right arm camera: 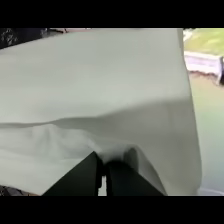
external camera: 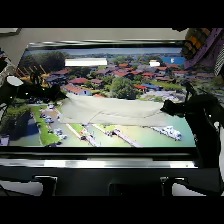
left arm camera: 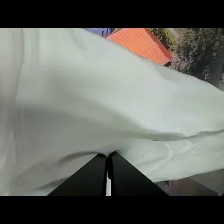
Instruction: Fold the clothes and pants, and hang the long-sleeved shirts on hangers.
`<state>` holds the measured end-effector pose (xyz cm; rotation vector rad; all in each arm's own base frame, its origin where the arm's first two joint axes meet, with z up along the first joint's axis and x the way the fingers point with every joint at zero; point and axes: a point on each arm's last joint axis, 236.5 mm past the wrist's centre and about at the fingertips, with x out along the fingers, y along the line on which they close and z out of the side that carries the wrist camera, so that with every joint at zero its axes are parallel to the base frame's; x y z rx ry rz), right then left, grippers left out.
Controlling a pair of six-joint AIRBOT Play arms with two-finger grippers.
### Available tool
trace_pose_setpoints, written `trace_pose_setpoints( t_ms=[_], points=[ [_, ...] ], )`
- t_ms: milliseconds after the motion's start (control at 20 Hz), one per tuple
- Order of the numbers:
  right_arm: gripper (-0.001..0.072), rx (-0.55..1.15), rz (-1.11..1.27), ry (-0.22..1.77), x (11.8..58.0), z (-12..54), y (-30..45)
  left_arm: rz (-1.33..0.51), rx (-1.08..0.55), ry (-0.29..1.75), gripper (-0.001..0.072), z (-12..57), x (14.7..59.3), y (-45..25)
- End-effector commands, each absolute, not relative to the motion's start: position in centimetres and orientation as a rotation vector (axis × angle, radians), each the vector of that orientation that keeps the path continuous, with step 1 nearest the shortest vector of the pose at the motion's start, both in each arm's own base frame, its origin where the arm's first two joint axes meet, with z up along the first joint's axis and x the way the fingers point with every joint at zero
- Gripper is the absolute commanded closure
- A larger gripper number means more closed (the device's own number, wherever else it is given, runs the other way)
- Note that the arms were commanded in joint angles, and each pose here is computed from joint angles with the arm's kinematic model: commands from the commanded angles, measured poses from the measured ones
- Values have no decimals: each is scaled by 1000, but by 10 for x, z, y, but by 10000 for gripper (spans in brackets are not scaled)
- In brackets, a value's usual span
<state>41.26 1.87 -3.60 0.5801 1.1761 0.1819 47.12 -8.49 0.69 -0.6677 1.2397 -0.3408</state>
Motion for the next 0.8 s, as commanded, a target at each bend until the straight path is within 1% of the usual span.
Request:
trace_pose_setpoints(
  t_ms=[0, 200, 600, 650, 700, 750],
  points=[
    [679, 557, 137, 1154, 447, -38, 17, -337, -688, 1240, 692, -3, 501, -89],
    [679, 566, 91, 1155, 461, -39, 7, -322, -706, 1256, 692, -19, 513, -86],
    [677, 559, 11, 1273, 445, -76, -5, -264, -769, 1332, 692, -63, 512, -79],
    [666, 564, 11, 1291, 443, -81, -4, -260, -769, 1333, 691, -66, 512, -77],
    [605, 576, 7, 1303, 440, -82, -3, -257, -769, 1328, 691, -66, 514, -77],
    [525, 594, -1, 1313, 438, -82, -2, -257, -770, 1325, 685, -65, 514, -76]
  ],
)
